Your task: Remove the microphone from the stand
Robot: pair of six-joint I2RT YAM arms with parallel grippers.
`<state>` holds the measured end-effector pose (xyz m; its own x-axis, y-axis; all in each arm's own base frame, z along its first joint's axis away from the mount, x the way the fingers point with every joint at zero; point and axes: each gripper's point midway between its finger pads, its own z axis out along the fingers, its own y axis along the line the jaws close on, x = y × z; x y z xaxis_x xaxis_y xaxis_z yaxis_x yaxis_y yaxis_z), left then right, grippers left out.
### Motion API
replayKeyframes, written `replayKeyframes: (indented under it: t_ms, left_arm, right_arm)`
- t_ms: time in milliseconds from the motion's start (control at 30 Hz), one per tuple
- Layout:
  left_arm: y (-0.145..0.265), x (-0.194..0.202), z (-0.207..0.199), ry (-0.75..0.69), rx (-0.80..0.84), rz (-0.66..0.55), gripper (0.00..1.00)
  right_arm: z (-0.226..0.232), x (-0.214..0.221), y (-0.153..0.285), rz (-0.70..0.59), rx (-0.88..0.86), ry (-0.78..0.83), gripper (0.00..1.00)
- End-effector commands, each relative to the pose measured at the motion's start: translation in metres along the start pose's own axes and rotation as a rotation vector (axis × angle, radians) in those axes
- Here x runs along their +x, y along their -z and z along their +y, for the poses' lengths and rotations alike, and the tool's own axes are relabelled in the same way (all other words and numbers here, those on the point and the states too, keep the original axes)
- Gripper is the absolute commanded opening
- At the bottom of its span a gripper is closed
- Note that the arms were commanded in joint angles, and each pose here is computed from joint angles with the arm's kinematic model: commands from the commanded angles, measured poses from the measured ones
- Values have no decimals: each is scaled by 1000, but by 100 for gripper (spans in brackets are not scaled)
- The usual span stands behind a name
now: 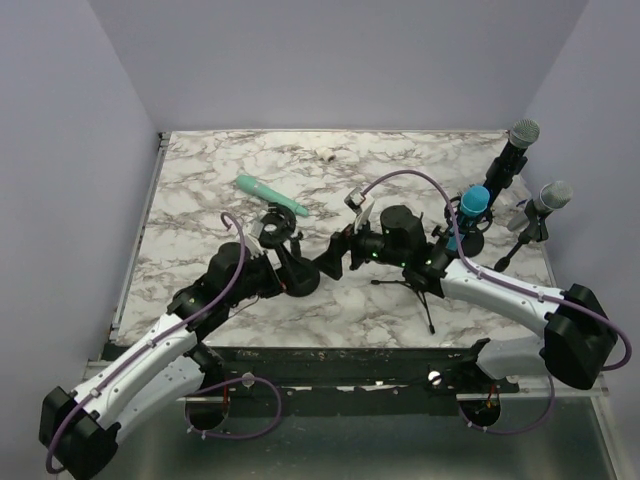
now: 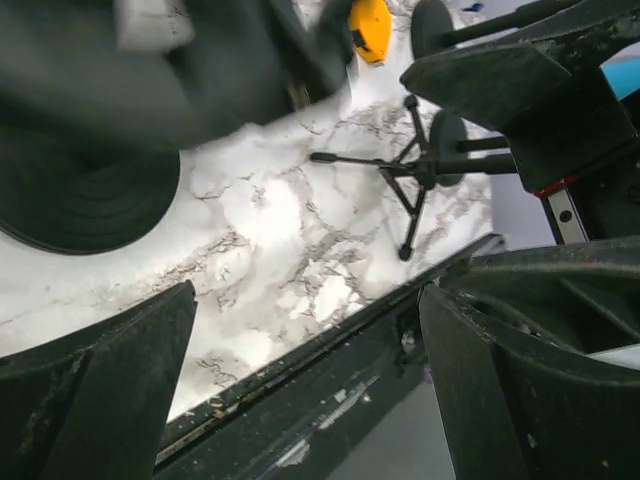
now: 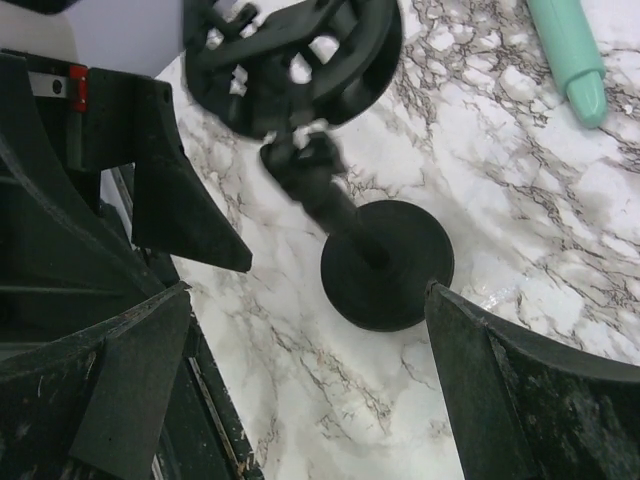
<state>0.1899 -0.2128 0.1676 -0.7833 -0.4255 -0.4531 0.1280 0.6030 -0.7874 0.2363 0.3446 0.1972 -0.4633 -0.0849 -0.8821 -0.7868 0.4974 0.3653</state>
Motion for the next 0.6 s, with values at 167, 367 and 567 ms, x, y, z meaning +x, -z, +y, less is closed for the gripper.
replayKeyframes:
  t_ms: [167, 367, 567]
  left_arm:
    - [-15, -24, 20, -172, -219, -186, 87]
    - [-31, -26, 30, -275, -261, -209, 80]
    - [-38, -34, 41, -326, -294, -276, 74]
  right_arm:
    - [6, 8, 14, -86, -48, 67, 98]
    - [13, 9, 18, -155, -99, 86, 90]
    - [5, 19, 18, -174, -77, 84, 78]
